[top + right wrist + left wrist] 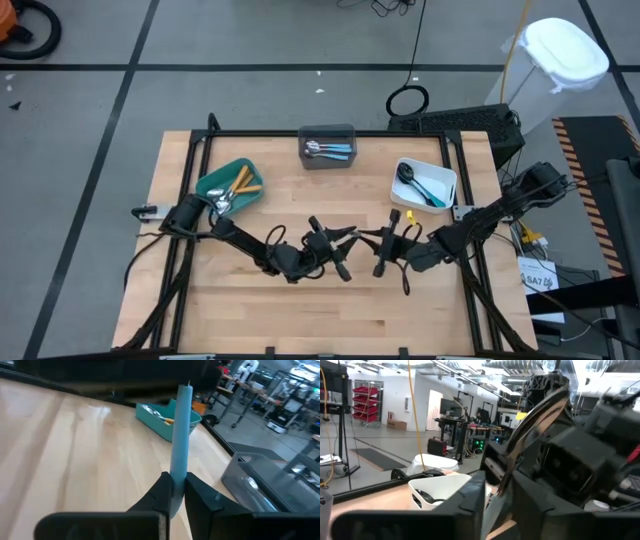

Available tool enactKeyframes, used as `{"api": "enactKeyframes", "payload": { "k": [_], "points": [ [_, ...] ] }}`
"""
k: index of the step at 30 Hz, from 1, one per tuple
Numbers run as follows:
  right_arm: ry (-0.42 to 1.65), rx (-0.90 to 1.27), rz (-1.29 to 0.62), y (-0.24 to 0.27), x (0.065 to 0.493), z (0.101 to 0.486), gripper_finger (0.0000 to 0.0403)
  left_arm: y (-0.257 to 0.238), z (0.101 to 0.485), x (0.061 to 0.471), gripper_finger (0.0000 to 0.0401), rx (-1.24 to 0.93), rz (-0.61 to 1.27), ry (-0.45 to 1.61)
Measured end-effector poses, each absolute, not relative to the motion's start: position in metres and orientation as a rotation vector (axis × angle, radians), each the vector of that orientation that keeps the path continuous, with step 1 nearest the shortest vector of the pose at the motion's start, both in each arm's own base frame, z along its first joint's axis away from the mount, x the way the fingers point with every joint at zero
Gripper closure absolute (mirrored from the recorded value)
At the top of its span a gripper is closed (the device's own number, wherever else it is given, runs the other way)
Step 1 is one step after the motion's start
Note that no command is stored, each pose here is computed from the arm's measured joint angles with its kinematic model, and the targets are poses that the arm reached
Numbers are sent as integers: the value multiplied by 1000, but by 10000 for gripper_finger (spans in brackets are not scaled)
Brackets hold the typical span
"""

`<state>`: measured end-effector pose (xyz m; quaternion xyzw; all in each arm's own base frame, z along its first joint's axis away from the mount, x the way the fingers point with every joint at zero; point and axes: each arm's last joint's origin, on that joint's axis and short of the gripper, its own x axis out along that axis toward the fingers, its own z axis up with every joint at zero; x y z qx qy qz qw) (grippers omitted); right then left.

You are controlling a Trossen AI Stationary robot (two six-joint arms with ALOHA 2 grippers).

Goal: Sort silverware by color (type)
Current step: Put the light blue spoon into the black bin

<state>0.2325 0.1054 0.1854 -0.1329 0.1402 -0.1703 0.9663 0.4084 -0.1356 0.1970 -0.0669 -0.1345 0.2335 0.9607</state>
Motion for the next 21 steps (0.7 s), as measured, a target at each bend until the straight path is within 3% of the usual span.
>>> {"api": "enactKeyframes", "payload": {
  "k": [8,15,21],
  "points": [
    [300,-197,-289,101,218,200,376,-142,196,406,246,-52,470,-245],
    [346,-92,-138,96,204,212,377,-148,209,402,240,-9,438,-181],
    [403,8,29,97,196,215,377,-144,220,401,240,26,238,-20]
  ]
}}
